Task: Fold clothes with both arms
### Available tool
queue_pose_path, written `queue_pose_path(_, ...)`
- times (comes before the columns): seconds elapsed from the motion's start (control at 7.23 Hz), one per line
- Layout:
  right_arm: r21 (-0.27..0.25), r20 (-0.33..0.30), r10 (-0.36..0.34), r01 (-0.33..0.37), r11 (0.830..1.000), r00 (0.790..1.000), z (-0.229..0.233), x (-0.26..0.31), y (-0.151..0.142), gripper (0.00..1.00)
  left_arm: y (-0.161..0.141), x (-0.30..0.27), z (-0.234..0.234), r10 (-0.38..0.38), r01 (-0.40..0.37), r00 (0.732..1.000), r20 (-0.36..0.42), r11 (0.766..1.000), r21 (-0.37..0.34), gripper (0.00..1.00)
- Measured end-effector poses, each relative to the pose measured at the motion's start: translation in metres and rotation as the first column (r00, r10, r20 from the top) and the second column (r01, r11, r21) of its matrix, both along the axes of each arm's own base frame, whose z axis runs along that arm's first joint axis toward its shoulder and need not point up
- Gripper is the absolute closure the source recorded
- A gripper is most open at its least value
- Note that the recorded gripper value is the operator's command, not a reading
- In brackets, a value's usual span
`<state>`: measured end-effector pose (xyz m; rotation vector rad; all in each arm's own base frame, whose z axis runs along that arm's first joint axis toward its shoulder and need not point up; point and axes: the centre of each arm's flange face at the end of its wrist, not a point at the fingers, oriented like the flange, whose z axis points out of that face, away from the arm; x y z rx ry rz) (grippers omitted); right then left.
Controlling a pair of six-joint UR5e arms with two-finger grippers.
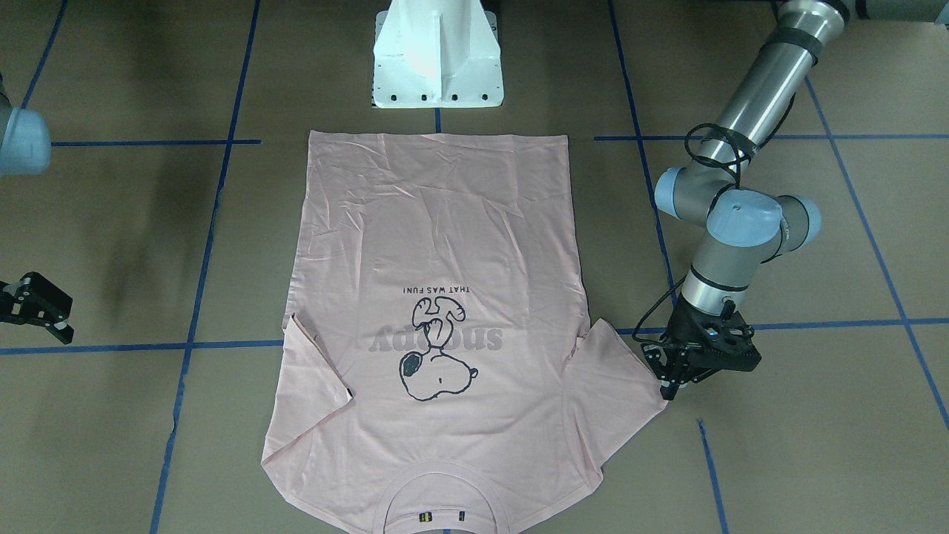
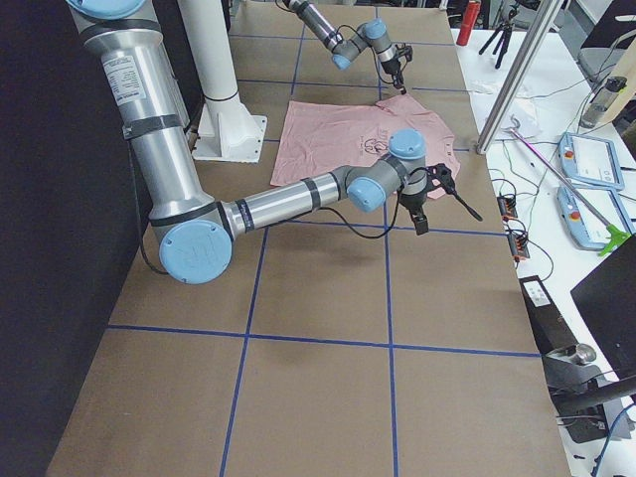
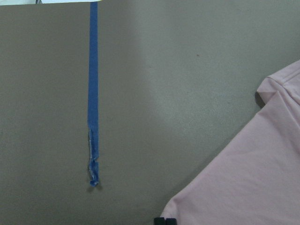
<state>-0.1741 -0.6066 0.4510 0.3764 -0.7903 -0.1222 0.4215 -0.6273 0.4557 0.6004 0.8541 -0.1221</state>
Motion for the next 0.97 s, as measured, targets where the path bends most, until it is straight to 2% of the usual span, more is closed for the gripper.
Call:
queue_pose_path(0.42, 0.001, 0.002, 0.002, -0.002, 1.0, 1.0, -0.001, 0.0, 0.0, 0.0, 0.009, -0.004, -0.045, 0.036, -0.035, 0.999, -0.038, 0.999, 0.02, 1.0)
queue_pose_path(0.55, 0.001, 0.002, 0.002, -0.002, 1.0, 1.0, -0.002, 0.0, 0.0, 0.0, 0.013, -0.005, -0.071, 0.04, -0.04, 0.998, -0.04, 0.999, -0.006, 1.0)
queue_pose_path(0.97, 0.002, 0.002, 0.003, -0.003, 1.0, 1.0, -0.002, 0.0, 0.0, 0.0, 0.019, 0.044, -0.154, -0.031, 0.031, 1.0, 0.003, 0.982, -0.184, 1.0)
